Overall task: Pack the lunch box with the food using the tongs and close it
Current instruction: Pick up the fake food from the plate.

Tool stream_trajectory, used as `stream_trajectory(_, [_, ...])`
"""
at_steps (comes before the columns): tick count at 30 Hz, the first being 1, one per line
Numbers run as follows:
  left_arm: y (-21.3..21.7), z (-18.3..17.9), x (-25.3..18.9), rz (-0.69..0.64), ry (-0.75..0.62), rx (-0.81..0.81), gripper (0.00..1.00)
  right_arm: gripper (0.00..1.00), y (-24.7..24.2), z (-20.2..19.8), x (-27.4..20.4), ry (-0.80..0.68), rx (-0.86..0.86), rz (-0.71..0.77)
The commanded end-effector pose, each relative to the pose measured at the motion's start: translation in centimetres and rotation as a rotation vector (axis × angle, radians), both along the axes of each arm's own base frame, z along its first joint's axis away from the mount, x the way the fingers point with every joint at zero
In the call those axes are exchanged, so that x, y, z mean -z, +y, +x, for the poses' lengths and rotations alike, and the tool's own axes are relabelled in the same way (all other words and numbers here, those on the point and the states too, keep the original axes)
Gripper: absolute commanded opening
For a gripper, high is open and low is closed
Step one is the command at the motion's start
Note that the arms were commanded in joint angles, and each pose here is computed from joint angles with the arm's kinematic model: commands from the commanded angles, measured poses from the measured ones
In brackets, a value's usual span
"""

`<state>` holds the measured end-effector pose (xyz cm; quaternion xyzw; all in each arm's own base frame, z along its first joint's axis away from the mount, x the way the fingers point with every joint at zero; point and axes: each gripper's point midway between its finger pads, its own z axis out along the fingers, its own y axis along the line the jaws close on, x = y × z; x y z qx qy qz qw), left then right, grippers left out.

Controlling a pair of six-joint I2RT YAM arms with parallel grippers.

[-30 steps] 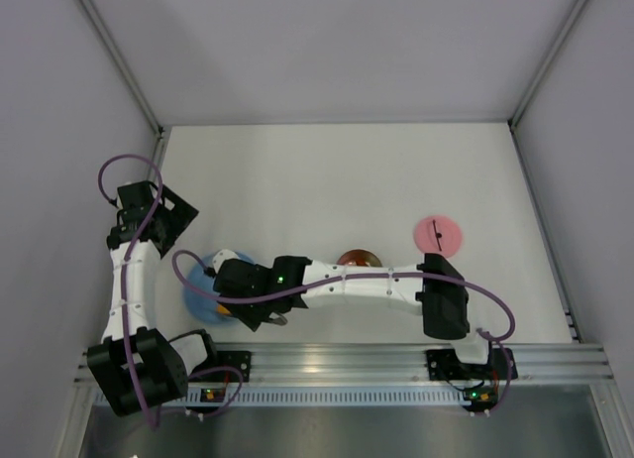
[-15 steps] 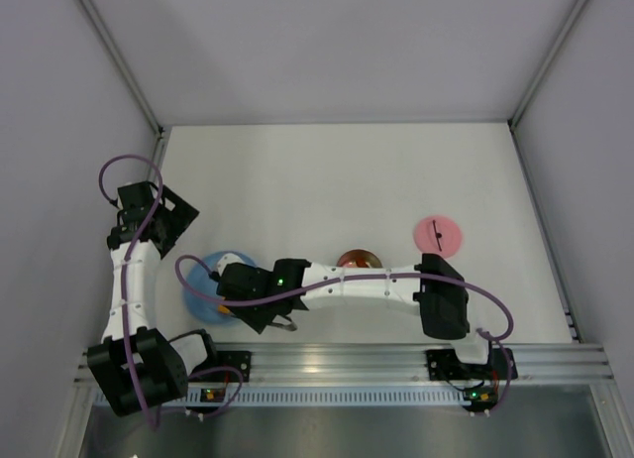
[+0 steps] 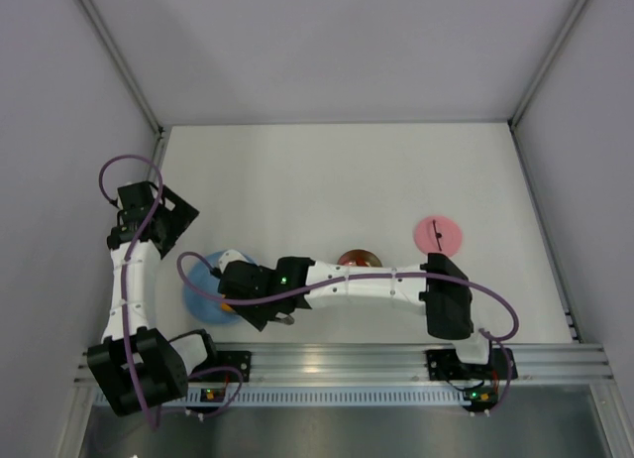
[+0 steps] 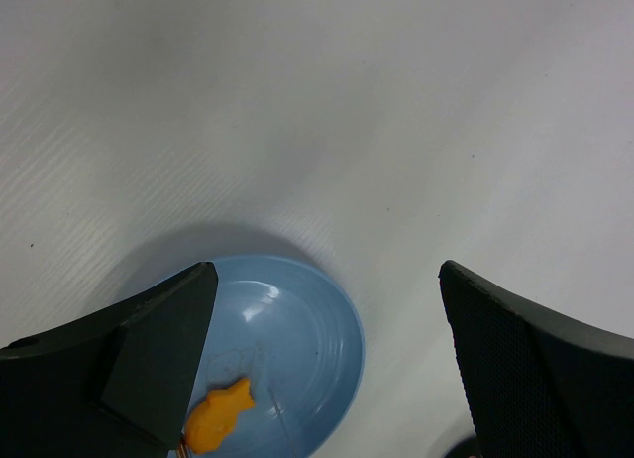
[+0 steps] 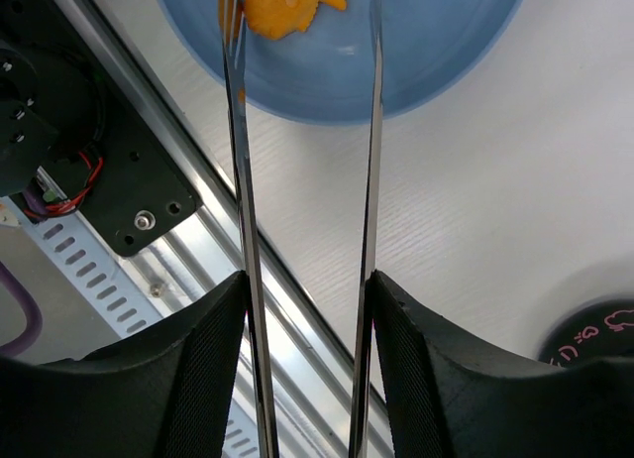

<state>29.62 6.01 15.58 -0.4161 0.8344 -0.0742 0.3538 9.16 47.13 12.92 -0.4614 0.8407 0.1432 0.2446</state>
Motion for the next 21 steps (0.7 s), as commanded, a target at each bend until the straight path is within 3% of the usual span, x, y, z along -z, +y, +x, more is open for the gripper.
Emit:
stream_trajectory(1, [0.2,0.7,-0.8,0.008,-0.052,-0.004,0.99,0.52,-1.0,-0.3,-3.3,-0.023,0.008,0.041])
stream_trajectory(14, [0.1,0.7,-0.8,0.003,-0.052,0.0,0.99,0.53,0.3,-0.6,-3.0,-0.007,-0.022,0.043])
stream_trajectory(21, [0.1,0.8,-0.9,0.0,-0.056,0.002,0.99,0.49,0.9,-0.6,-3.4,-0.007,-0.026,0.055])
